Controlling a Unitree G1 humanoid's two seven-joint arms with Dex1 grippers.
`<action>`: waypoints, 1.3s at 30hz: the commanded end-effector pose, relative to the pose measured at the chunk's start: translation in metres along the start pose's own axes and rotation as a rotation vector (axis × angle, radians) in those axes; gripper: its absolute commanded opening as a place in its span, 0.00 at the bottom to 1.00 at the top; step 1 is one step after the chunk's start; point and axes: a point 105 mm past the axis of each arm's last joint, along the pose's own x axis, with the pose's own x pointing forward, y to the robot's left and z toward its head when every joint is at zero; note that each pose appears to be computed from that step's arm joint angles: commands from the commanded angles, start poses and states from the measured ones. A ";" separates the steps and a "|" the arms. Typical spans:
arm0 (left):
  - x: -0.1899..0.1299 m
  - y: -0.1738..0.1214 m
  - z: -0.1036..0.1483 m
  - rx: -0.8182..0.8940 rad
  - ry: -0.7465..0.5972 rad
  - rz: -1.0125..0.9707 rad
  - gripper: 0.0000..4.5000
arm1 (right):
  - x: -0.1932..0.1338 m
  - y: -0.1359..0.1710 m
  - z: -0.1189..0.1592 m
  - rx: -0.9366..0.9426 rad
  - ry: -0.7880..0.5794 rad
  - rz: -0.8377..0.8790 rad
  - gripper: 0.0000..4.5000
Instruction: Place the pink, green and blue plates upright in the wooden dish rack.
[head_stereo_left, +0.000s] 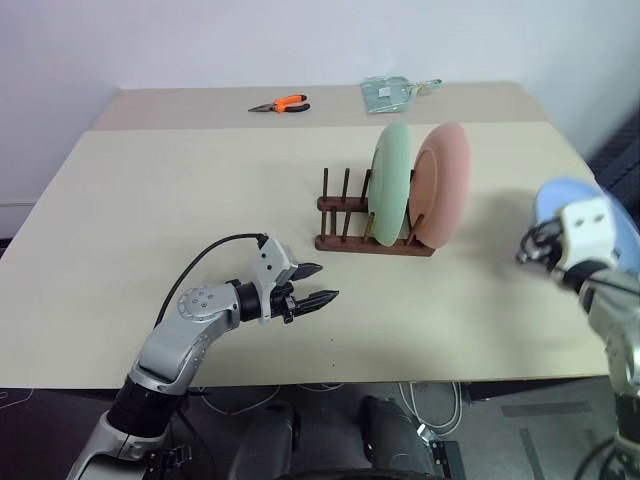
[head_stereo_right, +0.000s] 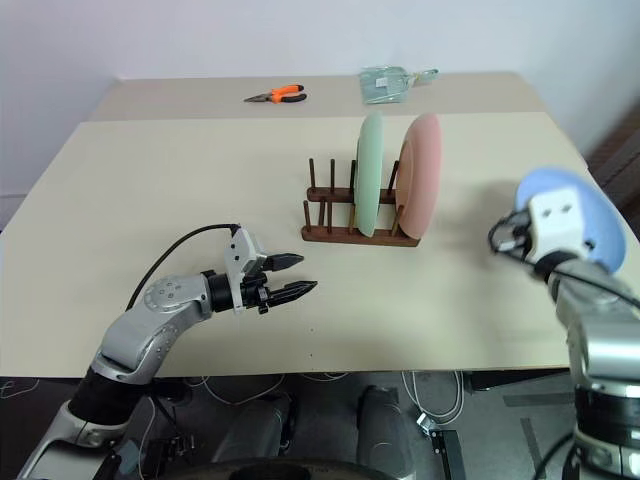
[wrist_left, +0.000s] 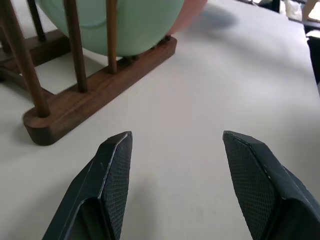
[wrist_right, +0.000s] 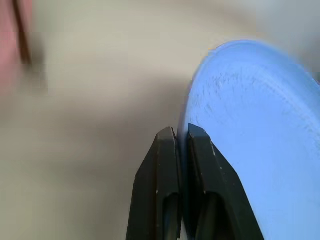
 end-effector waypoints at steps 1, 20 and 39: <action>-0.004 0.008 0.016 0.031 -0.058 0.038 0.66 | -0.012 0.041 0.095 0.254 -0.344 0.251 0.01; -0.061 0.067 0.004 0.118 0.014 0.305 0.66 | 0.006 0.235 0.084 1.059 0.002 0.712 0.01; -0.052 0.062 0.002 0.104 0.001 0.286 0.66 | 0.022 0.244 0.039 1.097 0.206 0.574 0.07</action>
